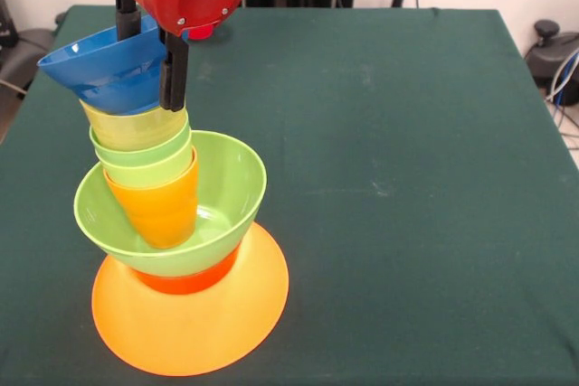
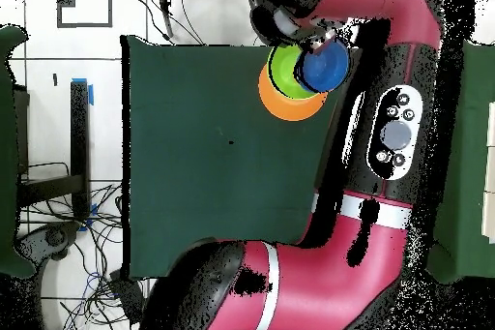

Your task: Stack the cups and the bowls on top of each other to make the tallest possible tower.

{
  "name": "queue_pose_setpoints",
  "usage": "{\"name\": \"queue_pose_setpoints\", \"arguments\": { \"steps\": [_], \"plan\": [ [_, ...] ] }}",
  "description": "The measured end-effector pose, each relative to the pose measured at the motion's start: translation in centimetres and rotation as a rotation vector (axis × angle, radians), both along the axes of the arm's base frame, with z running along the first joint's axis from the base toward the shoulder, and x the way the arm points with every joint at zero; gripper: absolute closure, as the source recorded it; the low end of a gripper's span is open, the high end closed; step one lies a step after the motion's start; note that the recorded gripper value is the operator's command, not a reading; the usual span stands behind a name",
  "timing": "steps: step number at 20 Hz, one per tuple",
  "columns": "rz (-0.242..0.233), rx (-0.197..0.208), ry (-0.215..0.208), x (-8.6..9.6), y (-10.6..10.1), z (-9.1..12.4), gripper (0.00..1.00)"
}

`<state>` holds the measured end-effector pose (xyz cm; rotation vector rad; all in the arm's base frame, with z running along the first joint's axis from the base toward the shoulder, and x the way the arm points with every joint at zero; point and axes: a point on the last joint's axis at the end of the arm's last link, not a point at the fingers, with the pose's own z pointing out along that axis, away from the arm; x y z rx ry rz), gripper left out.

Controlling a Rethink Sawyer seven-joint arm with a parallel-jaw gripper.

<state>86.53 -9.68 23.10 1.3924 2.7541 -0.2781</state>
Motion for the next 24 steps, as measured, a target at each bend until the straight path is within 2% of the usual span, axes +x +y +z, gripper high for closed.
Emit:
{"name": "queue_pose_setpoints", "arguments": {
  "steps": [12, 24],
  "plan": [
    [0.009, 0.005, 0.000, 0.1, 0.9, 0.0, 0.00],
    [0.023, 0.008, 0.012, 0.1, 2.2, -1.0, 0.00]
  ]
}}
